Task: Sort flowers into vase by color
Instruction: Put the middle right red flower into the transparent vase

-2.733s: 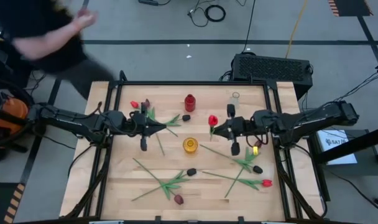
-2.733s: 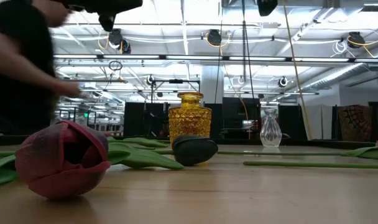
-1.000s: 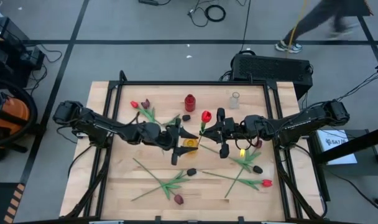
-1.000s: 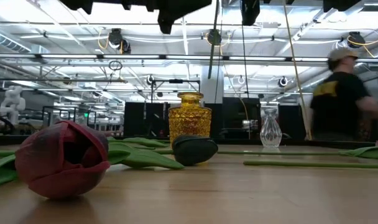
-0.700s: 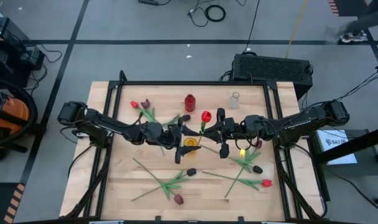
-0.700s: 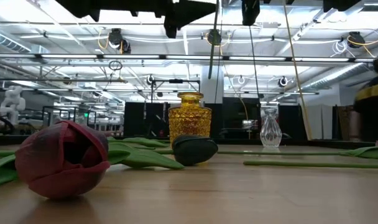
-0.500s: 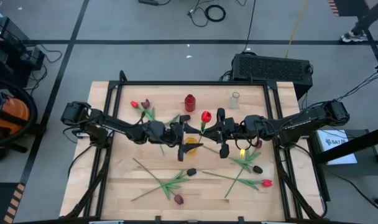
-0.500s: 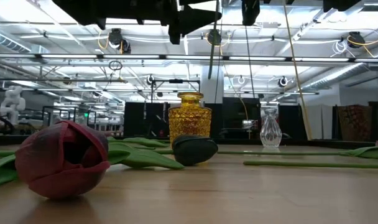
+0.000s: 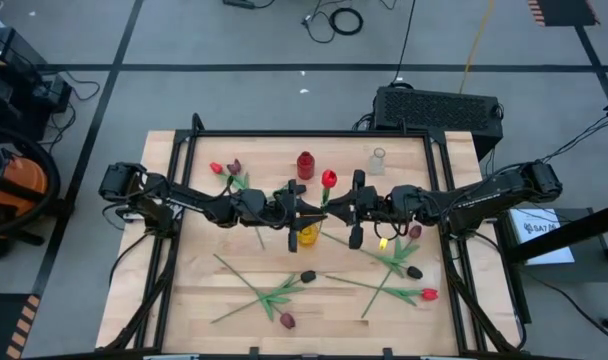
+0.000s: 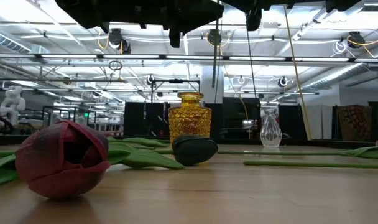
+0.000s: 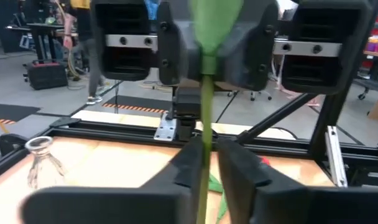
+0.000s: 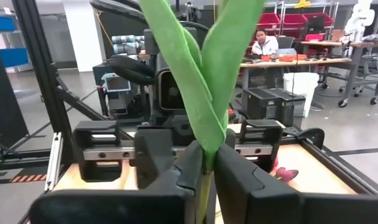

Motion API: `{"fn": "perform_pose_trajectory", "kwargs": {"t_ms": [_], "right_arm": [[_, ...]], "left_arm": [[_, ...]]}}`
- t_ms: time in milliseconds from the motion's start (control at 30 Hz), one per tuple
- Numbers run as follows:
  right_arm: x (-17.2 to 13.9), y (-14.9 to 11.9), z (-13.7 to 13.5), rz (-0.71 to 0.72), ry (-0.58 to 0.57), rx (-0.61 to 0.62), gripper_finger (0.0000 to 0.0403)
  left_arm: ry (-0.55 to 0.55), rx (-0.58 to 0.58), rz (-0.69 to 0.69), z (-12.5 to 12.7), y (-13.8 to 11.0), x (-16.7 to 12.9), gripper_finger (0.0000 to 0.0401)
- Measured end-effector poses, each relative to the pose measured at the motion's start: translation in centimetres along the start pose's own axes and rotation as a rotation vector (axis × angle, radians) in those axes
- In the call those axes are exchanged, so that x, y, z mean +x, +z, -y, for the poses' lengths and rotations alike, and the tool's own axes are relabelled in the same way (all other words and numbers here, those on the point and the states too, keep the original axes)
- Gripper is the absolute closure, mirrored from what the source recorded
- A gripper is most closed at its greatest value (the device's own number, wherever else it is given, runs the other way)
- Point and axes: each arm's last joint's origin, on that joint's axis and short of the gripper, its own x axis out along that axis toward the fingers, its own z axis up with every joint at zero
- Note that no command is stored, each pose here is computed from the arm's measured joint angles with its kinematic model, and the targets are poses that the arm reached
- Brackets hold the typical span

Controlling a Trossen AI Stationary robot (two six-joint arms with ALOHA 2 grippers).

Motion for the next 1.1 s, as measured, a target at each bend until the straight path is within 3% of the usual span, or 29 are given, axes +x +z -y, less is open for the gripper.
{"fn": "perform_pose_trajectory", "kwargs": {"t_ms": [133, 700, 900, 1100], "right_arm": [[0.0, -0.1, 0.0, -0.007, -0.001, -0.001, 0.0358], [-1.1, 0.2, 0.2, -0.082, -0.001, 0.045, 0.0255], [-0.8, -0.3, 0.2, -0.099, -0.009, 0.058, 0.0252], [-0.5, -0.5, 0.2, -0.093, -0.011, 0.059, 0.0274]], "left_arm": [[0.003, 0.001, -0.013, -0.1, -0.1, 0.0, 0.0392], [0.007, -0.065, -0.016, -0.2, -0.2, 0.0, 0.0386], [0.01, -0.076, -0.013, -0.3, -0.1, 0.0, 0.0386], [0.009, -0.072, -0.013, -0.3, -0.1, 0.0, 0.0386]]}}
